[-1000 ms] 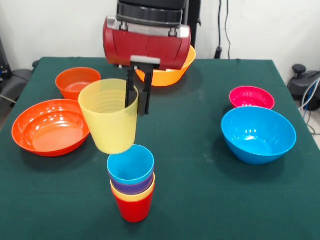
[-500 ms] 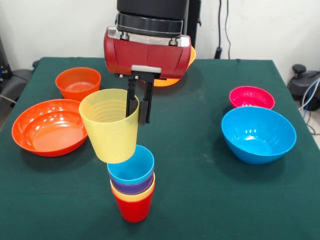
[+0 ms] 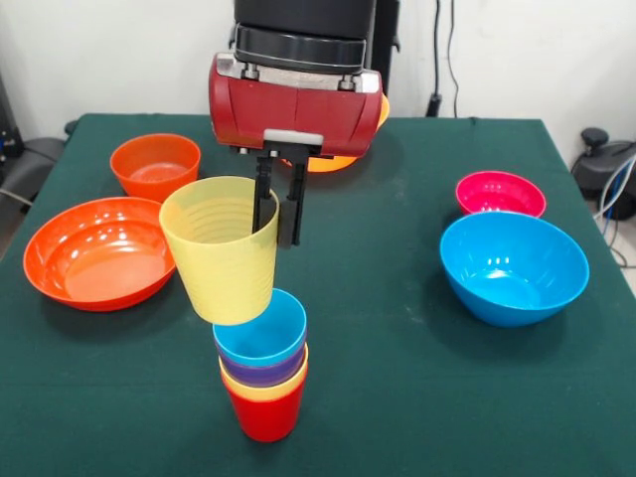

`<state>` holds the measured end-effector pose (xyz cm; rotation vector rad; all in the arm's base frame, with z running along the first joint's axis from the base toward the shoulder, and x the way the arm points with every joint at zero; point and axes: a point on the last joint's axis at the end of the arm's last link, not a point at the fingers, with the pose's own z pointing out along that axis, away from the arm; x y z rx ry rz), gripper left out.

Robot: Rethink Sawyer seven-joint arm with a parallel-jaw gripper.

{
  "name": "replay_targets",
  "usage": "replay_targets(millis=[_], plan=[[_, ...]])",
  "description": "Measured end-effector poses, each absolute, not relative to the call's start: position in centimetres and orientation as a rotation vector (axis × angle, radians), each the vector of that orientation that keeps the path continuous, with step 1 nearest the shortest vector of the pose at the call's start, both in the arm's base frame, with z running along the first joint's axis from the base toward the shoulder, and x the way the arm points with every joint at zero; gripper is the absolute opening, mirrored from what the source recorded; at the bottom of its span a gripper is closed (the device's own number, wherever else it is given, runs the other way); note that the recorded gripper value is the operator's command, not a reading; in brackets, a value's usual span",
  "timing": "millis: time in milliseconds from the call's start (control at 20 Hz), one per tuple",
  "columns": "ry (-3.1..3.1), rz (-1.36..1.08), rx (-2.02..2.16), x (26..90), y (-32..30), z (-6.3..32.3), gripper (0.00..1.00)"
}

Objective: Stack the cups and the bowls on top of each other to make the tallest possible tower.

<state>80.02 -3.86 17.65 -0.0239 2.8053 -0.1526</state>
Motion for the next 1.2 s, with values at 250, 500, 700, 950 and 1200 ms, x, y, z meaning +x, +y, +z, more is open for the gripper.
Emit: replay_targets(millis=[250,500,700,950,1200], plan=[[2.805,-0.152,-0.028,80.04,-3.63,17.66,0.0],[2.793,-0.152,-0.029,80.18,-3.6,17.71,0.0],[2.772,-0.151,-0.031,80.44,-3.59,17.79,0.0],[2.741,-0.15,-0.033,80.84,-3.58,17.95,0.0],[2.734,-0.149,-0.036,80.93,-3.37,17.95,0.0]])
